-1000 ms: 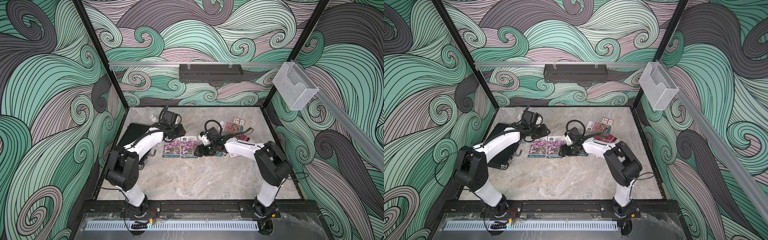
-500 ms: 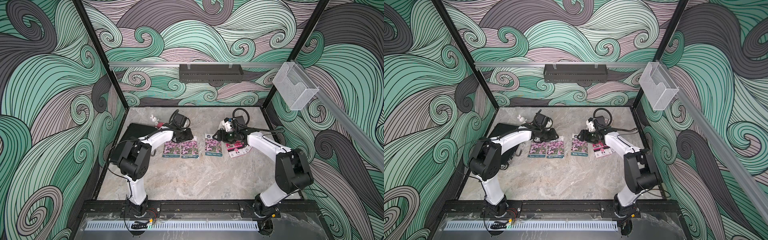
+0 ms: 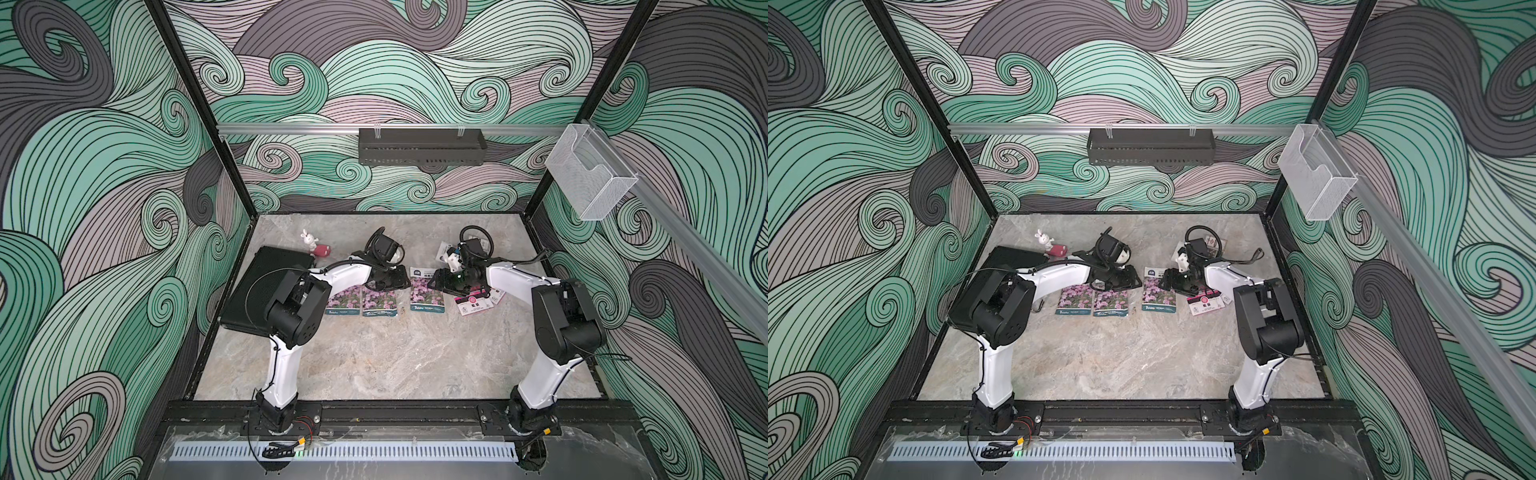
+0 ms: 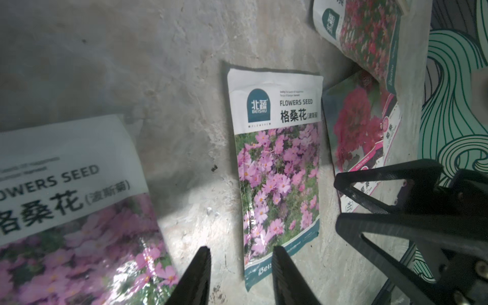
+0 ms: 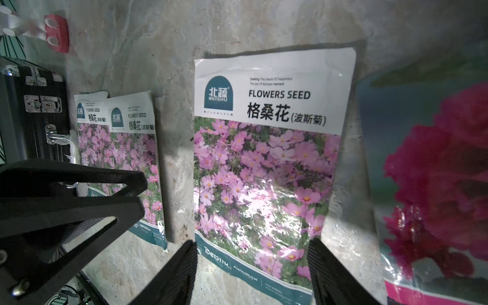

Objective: Arrange the seed packets in a row
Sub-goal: Move the seed packet to the center of the board.

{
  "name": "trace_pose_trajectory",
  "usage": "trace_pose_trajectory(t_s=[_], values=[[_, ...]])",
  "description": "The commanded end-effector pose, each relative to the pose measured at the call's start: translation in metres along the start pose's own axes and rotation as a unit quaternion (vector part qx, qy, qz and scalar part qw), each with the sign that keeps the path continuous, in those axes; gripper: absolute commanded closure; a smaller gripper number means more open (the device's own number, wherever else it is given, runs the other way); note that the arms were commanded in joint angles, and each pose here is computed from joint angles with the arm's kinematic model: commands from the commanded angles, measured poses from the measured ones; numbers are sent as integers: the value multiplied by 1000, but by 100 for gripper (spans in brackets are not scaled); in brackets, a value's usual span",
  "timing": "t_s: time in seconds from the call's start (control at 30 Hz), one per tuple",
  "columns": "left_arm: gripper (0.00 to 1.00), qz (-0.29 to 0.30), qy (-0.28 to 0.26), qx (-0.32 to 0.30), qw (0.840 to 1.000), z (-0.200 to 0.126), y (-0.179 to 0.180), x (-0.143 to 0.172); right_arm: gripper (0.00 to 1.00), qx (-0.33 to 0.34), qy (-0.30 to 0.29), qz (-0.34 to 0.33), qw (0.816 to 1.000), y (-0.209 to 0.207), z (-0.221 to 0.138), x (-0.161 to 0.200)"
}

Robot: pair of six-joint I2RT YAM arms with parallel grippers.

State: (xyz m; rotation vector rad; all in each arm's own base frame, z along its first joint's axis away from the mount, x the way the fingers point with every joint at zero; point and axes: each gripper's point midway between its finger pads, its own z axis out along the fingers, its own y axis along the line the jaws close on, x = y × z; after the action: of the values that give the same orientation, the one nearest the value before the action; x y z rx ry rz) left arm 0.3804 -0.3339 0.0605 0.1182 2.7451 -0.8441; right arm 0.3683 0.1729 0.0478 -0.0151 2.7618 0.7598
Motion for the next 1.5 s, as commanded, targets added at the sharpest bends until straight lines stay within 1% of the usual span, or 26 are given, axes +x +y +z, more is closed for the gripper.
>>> trace_pose_trajectory(t_s=[0.0, 0.33, 0.57, 0.83, 1.47], values=[[60, 9, -10, 20, 1000, 3, -17, -12, 32, 19, 7, 1, 1000, -13, 5, 0], [60, 8, 8, 10, 1000, 23, -12, -2, 32, 35, 22, 9, 999, -30, 20, 1], [60, 7, 16, 3, 1000, 31, -8, 2, 32, 18, 36, 18, 999, -27, 29, 5], [60, 8, 15, 4, 1000, 28, -9, 6, 34, -2, 42, 11, 999, -13, 34, 9], [60, 12, 9, 0, 1000, 5, -12, 16, 35, -9, 52, -3, 999, 2, 39, 21]])
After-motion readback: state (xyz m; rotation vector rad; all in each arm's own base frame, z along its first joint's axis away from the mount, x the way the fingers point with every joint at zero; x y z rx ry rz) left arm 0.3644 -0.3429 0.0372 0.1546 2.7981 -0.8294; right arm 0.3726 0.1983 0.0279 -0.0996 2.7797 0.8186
